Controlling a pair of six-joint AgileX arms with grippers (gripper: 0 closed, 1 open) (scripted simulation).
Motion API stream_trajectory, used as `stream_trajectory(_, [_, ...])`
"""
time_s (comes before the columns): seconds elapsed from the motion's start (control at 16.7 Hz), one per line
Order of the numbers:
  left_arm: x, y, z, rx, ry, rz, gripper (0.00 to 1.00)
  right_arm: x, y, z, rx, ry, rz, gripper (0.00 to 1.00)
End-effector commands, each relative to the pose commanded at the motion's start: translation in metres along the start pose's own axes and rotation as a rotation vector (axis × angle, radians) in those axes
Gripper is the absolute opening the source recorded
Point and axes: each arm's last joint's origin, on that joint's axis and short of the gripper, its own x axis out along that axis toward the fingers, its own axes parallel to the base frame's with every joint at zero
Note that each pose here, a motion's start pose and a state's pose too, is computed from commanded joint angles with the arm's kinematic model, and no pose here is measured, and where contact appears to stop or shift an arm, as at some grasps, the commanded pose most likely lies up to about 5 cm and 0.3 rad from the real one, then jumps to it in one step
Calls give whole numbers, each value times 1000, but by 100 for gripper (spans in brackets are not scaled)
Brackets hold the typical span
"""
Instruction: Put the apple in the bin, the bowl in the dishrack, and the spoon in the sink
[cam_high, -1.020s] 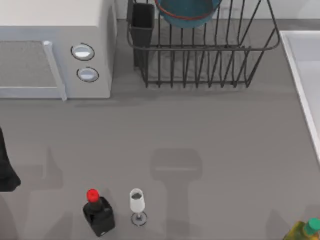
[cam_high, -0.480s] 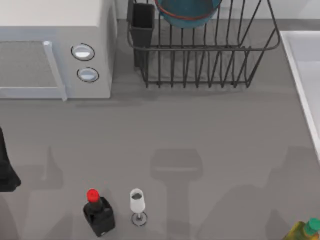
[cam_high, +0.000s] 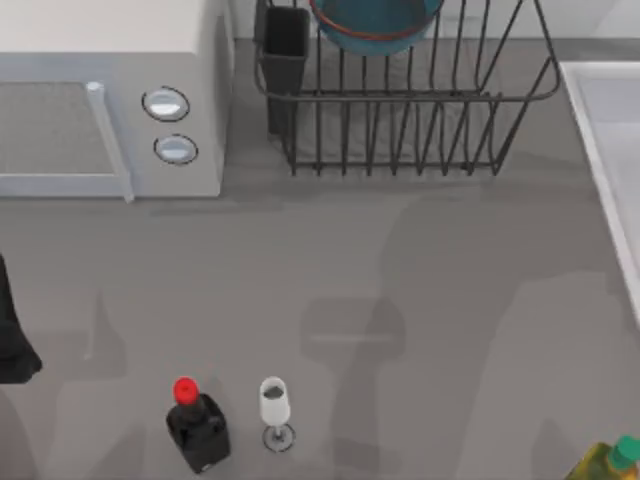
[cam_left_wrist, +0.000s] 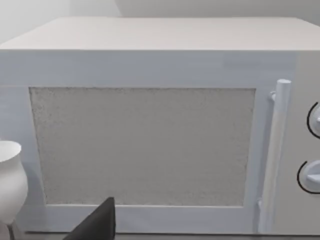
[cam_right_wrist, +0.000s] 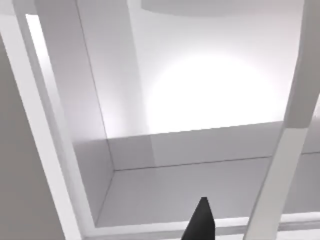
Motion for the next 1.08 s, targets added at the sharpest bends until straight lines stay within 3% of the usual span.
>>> stream_trajectory(0.3, [0,0,0,0,0,0,100,13,-50,40,25,9,-47,0])
stream_trajectory(0.6, [0,0,0,0,0,0,100,31,-67,71,49,13,-61,0])
stream_trajectory(1.08, [0,0,0,0,0,0,100,34,-68,72,61,13,-65,0])
